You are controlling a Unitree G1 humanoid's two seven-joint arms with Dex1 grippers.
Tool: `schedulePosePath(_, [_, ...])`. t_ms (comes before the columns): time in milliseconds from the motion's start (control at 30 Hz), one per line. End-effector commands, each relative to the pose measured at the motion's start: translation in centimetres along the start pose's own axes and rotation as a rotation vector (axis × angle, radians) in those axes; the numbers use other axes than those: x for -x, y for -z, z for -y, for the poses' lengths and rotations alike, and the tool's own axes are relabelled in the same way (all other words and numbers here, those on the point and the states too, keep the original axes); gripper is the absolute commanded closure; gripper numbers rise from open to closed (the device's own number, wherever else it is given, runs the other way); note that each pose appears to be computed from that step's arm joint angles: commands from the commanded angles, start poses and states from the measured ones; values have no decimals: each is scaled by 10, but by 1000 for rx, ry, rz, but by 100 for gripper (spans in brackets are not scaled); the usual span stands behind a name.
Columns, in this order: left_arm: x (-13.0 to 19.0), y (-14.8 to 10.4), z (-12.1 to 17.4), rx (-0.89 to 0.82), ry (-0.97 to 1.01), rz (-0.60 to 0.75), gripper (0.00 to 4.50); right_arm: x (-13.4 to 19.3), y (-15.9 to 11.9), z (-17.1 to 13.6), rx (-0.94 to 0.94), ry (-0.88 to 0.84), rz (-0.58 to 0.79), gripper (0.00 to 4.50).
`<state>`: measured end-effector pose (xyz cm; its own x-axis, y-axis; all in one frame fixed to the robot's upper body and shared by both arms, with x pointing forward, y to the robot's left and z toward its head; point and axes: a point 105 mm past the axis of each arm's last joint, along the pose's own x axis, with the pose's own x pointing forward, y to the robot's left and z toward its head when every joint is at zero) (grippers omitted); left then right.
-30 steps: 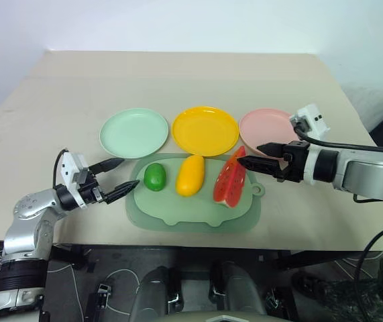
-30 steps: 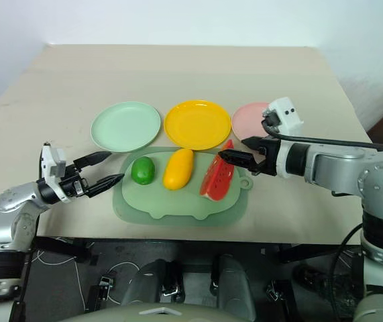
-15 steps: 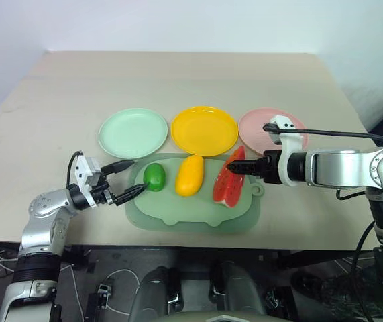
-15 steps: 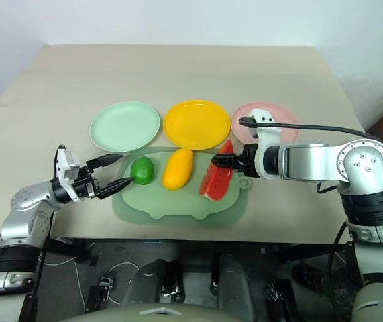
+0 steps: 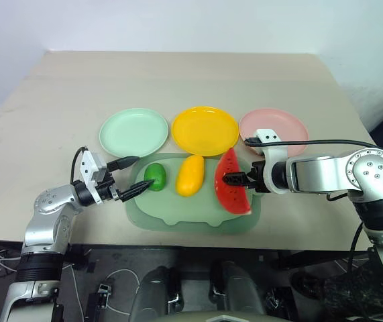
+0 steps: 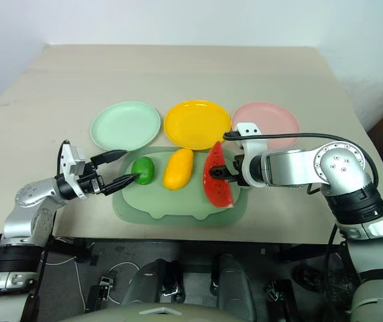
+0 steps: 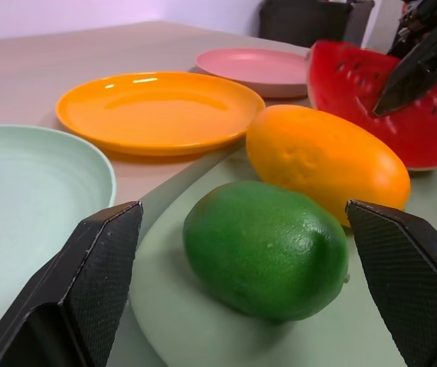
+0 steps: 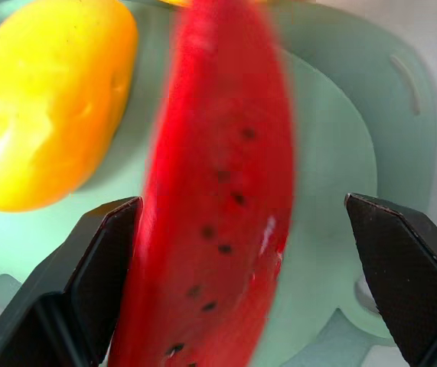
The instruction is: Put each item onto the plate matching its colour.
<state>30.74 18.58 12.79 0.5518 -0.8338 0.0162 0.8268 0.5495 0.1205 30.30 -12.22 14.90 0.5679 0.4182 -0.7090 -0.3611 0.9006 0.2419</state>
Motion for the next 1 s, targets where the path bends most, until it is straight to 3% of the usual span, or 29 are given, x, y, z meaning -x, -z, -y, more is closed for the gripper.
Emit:
schedulePosePath(33, [4,-3,-3,-21,-14,19,1,6,-5,-2,48,5,1,18])
schedulePosePath(100, [7,-1,-4,-20,-20,19,0,6,-4,-4,66,-3,-9,54])
schedulePosePath(300, [15,6,-4,-19,-29,11,0,7,1,-6,131,-2,-33,238])
schedulePosePath(367, [16,6,-4,-20,-31,11,0,10,-1,-6,137,-6,-21,270])
schedulePosePath(467, [17,5,-4,-25,-35,8,0,32,-20,-3,181,-35,65,270])
schedulePosePath(667, [17,2,-2,-28,-40,8,0,54,-57,37,152,68,162,270])
schedulePosePath(1000, [16,-3,-1,-33,-47,5,0,33,-115,96,138,182,301,270])
